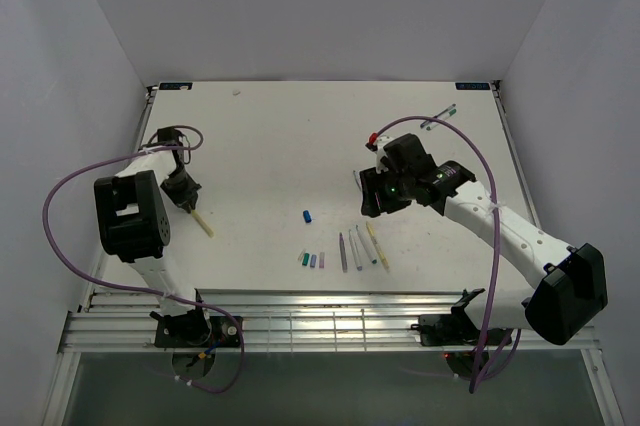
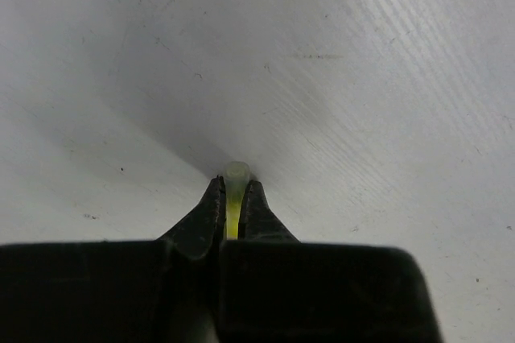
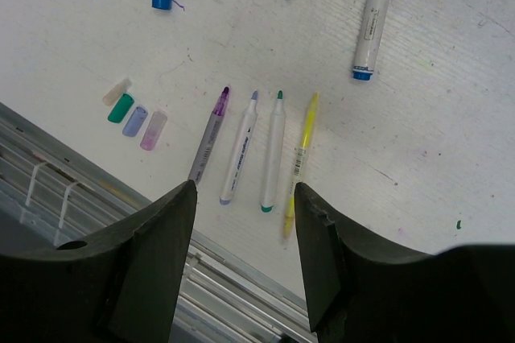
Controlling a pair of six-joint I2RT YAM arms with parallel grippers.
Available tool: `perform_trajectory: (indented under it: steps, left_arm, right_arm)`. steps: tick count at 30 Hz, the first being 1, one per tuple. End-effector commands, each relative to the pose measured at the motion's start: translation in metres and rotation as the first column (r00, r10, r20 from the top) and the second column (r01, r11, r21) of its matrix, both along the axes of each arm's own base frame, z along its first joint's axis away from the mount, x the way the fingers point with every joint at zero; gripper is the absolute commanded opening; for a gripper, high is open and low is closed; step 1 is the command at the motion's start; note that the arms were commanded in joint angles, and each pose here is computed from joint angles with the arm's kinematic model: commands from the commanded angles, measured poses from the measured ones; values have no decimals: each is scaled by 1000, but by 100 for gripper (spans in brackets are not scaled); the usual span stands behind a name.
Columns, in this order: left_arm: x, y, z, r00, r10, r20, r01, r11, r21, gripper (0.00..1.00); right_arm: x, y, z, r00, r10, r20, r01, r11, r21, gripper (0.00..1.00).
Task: Open the pen caps
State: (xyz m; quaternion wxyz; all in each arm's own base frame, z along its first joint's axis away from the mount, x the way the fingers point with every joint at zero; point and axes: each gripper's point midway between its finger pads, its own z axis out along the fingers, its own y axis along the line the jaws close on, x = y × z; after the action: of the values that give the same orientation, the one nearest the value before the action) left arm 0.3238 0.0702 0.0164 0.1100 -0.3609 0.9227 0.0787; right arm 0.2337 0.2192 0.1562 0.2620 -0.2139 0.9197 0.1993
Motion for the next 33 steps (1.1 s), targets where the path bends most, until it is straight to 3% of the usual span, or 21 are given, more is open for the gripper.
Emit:
perform_trajectory:
  steps: [1,6,7,11,15,21,25,33]
  left_arm:
    - [9,0,10,999,-8,51,9,1000,-9,0]
    - [28,-24,58,978,-20,209,47,991,-123,0]
    - [31,-42,68,967,-29,252,83,974,-209,0]
    - [33,-94,118,908,-50,417,199,925,-324,0]
    - [25,-145,153,855,-13,519,293,836,-463,0]
    - [4,-212,198,808,58,587,382,707,-595,0]
    - [-10,-239,215,775,72,628,442,648,-620,0]
    - [-20,-259,216,778,75,624,456,615,-643,0]
  right_arm:
    - [3,0,19,999,-12,39,11,1000,20,58]
    - [7,24,41,999,48,23,-50,994,99,59]
    - [6,30,43,998,69,9,-69,991,118,59]
    - [4,65,52,982,182,-53,-164,955,246,60]
    - [-5,102,76,946,310,-98,-240,868,434,63]
    - [-3,140,101,917,390,-85,-275,771,574,67]
    - [4,159,103,914,392,-99,-262,761,594,68]
    - [3,188,94,892,426,-150,-245,735,632,67]
